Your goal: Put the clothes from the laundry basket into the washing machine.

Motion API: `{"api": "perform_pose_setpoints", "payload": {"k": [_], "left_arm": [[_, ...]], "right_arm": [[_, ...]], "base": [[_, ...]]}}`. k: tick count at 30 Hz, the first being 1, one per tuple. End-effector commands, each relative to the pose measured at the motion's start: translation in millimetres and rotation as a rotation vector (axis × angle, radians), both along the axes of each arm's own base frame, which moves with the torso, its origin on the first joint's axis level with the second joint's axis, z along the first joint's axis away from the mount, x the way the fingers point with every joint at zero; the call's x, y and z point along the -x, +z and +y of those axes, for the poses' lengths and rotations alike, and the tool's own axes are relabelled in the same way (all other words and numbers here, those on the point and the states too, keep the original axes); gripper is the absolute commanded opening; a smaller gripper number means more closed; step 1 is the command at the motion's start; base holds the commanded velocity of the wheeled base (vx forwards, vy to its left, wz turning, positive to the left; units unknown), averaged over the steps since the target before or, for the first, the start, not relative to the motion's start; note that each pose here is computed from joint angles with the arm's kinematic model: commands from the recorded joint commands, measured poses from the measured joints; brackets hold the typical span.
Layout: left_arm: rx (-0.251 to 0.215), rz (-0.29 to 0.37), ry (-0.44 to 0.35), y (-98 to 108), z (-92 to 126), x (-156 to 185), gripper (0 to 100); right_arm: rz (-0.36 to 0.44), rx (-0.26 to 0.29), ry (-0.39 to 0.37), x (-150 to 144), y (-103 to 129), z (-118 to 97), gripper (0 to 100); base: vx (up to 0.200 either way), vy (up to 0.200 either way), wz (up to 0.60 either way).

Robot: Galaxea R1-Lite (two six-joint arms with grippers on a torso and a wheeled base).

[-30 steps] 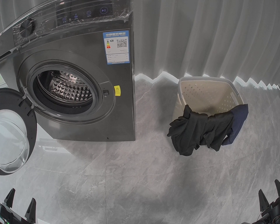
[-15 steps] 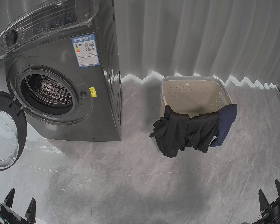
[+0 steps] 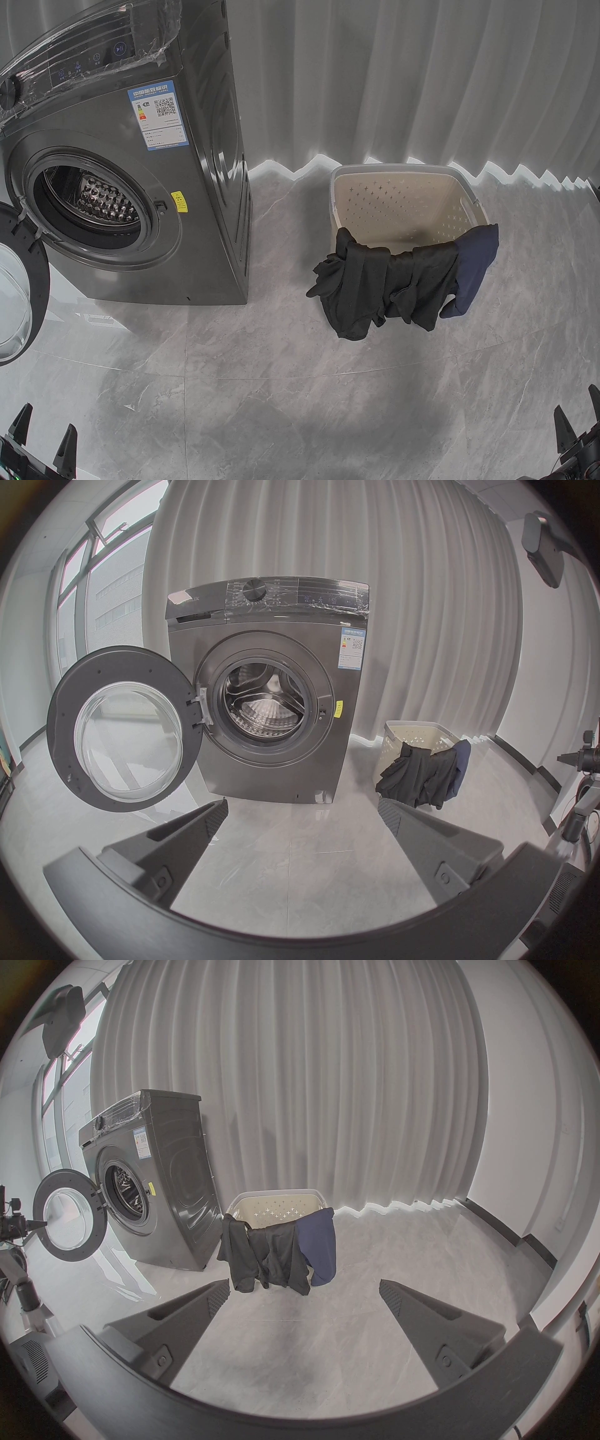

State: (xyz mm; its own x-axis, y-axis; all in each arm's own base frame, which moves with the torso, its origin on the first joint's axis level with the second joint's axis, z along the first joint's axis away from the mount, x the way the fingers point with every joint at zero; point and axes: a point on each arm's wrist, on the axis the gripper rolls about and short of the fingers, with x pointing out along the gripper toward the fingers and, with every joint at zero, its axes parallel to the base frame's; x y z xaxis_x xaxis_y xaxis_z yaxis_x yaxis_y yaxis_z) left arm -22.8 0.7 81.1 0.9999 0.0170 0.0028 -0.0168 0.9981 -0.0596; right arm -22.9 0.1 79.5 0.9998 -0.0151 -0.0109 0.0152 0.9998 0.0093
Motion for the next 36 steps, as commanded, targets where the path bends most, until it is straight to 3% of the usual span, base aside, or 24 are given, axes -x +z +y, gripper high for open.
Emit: {"api": "perform_pose_setpoints", "payload": {"k": [1, 7, 19, 28, 36], "left_arm": [[0.002, 0.006, 0.001, -5.1, 0.0, -0.4, 100], [0.000, 0.006, 0.000, -5.1, 0.0, -0.4, 100], [0.002, 0.006, 0.000, -5.1, 0.0, -0.4, 100], [0.002, 0.006, 0.000, -5.1, 0.0, -0.4, 100], [0.002, 0.006, 0.000, -5.1, 0.0, -0.4, 100]], "right_arm": [[0.004, 0.000, 0.000, -0.3, -3.8, 0.0, 100], [0.004, 0.000, 0.000, -0.3, -3.8, 0.0, 100], [0.003, 0.000, 0.000, -0.2, -3.8, 0.0, 100], [0.004, 0.000, 0.000, -0.3, -3.8, 0.0, 100], [0.006, 0.000, 0.000, -0.4, -4.2, 0.0, 100]], "base": [[0.000, -0.200, 0.00], [0.000, -0.200, 0.00], [0.000, 0.000, 0.00], [0.200, 0.000, 0.00], [0.000, 0.000, -0.07]]}}
